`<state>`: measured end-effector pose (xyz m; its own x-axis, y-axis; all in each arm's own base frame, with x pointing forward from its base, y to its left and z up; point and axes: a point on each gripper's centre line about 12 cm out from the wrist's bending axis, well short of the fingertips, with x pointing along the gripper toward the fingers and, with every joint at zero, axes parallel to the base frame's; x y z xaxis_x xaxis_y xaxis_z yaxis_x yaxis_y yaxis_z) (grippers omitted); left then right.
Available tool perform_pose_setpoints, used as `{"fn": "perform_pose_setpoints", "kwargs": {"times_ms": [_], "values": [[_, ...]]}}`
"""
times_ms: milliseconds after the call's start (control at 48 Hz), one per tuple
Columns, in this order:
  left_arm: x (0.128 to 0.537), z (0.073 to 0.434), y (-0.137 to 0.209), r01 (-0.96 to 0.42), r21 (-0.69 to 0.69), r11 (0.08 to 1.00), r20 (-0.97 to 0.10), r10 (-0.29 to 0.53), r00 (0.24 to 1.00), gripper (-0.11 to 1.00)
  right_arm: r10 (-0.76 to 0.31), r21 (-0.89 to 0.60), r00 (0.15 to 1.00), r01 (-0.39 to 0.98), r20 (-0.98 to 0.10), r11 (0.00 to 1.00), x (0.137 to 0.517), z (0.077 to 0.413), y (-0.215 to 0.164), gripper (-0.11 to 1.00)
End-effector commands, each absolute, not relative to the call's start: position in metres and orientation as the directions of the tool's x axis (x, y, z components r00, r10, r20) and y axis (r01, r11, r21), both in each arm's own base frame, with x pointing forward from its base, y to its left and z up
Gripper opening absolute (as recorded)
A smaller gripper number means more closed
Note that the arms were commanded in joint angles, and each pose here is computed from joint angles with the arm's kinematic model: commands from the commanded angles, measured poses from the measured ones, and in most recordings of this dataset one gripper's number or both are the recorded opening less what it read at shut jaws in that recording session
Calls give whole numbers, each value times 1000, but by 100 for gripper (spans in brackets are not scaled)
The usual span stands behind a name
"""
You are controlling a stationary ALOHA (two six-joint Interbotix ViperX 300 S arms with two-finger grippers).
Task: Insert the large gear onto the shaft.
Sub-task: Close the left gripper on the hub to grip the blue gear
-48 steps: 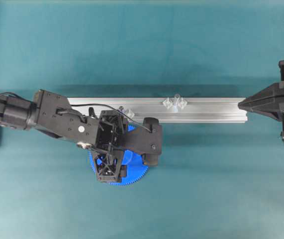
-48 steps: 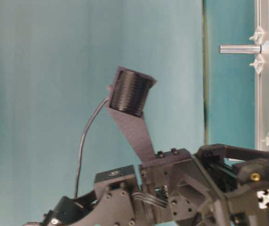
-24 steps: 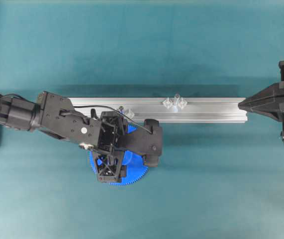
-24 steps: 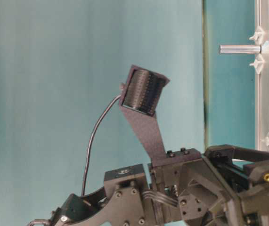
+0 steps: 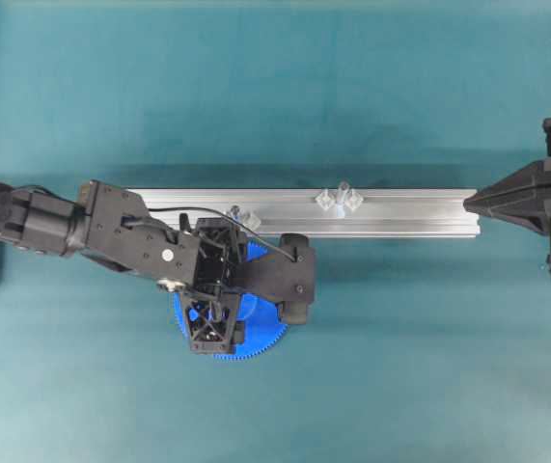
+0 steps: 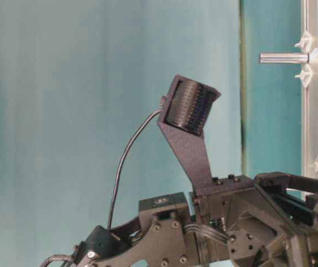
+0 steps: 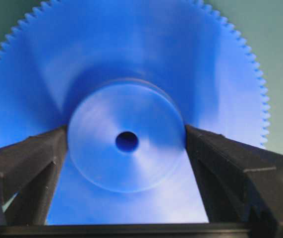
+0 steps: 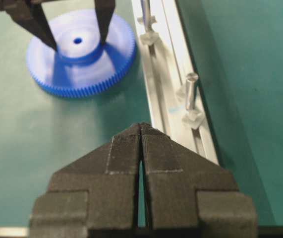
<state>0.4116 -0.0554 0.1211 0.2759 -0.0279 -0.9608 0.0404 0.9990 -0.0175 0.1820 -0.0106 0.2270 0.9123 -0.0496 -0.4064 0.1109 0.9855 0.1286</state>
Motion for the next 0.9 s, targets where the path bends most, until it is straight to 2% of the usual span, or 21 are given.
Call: {"fn": "perform_pose_setpoints", "kwargs": {"times_ms": [0, 875], "values": [[415, 127, -56, 44, -17, 999, -955, -29, 296, 95, -53, 136, 918, 116, -394, 984, 184, 231, -11, 1], [415, 119, -55, 35, -19, 999, -956, -28, 294, 95, -53, 139, 919, 116, -391, 983, 184, 231, -11, 1]]}}
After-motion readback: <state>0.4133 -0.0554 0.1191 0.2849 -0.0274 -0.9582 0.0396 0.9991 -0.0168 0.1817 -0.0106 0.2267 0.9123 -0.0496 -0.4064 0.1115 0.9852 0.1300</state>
